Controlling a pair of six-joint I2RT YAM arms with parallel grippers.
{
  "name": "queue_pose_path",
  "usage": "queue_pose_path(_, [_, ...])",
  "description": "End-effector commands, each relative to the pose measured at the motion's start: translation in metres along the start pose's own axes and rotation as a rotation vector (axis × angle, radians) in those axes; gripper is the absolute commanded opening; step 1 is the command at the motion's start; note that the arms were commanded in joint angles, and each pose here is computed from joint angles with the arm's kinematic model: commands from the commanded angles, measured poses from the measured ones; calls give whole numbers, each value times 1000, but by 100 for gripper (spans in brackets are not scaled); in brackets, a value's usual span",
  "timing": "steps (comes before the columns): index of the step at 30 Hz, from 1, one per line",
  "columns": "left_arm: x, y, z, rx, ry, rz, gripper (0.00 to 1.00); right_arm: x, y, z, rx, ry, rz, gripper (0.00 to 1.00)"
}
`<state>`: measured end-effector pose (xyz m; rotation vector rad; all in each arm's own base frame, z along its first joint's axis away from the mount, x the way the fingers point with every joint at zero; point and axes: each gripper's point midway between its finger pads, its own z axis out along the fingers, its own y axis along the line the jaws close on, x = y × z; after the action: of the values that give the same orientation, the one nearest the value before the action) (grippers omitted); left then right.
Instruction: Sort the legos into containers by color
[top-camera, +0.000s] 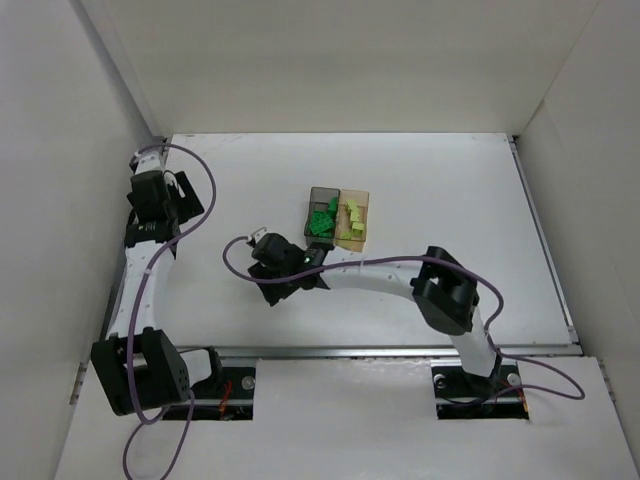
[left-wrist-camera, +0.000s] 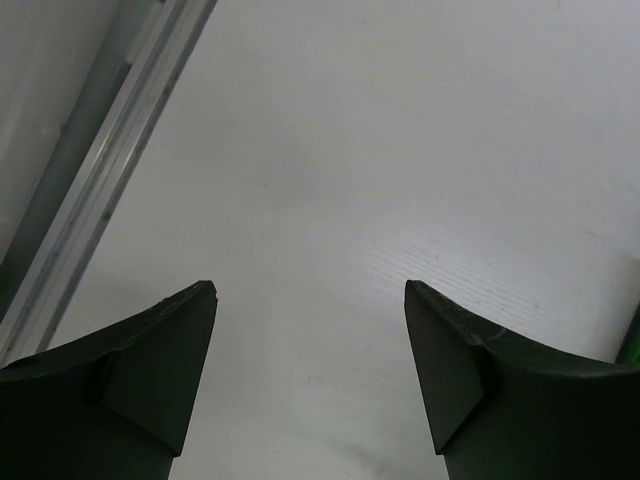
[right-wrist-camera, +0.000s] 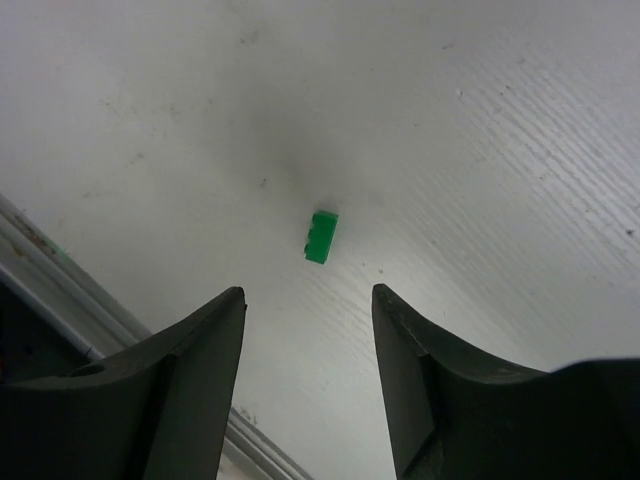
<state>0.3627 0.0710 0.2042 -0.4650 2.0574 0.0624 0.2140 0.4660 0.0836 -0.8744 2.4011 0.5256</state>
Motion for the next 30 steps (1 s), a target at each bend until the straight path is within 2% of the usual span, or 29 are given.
queue_pose_path(1, [-9, 8, -4, -54, -55, -31, 73, -20, 11, 2, -17, -40, 39, 58])
queue_pose_path(5, [-18, -1, -7, -10, -68, -33, 73, -8, 13, 32, 4, -3, 37, 56])
queue_pose_path(13, [-11, -2, -4, -2, -55, -31, 73, 24, 23, 51, 78, 67, -67, 41])
queue_pose_path(14, [-11, -3, -4, 7, -53, -31, 73, 28, 25, 50, 89, 71, -60, 37])
queue_pose_path(15, [-8, -4, -5, 16, -42, -30, 73, 33, 19, 52, 110, 79, -54, 29])
queue_pose_path(17, [-12, -7, -6, 27, -49, -30, 73, 40, 16, 51, 115, 87, -46, 22])
queue_pose_path(18, [-12, -7, -6, 27, -49, -30, 73, 38, 14, 48, 126, 78, -46, 13])
queue_pose_path(21, [-12, -7, -6, 27, -49, -30, 73, 33, 16, 45, 118, 61, -43, 0])
queue_pose_path(22, [-12, -7, -6, 27, -49, -30, 73, 35, 15, 45, 122, 69, -44, 0])
queue_pose_path(25, [-12, -7, -6, 27, -49, -30, 73, 22, 20, 35, 106, 39, -38, 0])
queue_pose_path(27, [-15, -9, -7, 38, -56, -31, 73, -5, 28, 16, 92, -27, -26, 0])
queue_pose_path(28, [-15, -9, -7, 38, -56, -31, 73, -36, 29, -5, 105, -114, -19, 0])
queue_pose_path(29, [-15, -9, -7, 38, -56, -31, 73, -48, 22, -8, 128, -144, -5, 0])
queue_pose_path(30, [-15, -9, -7, 38, -56, -31, 73, -71, 17, -29, 135, -209, 20, 0])
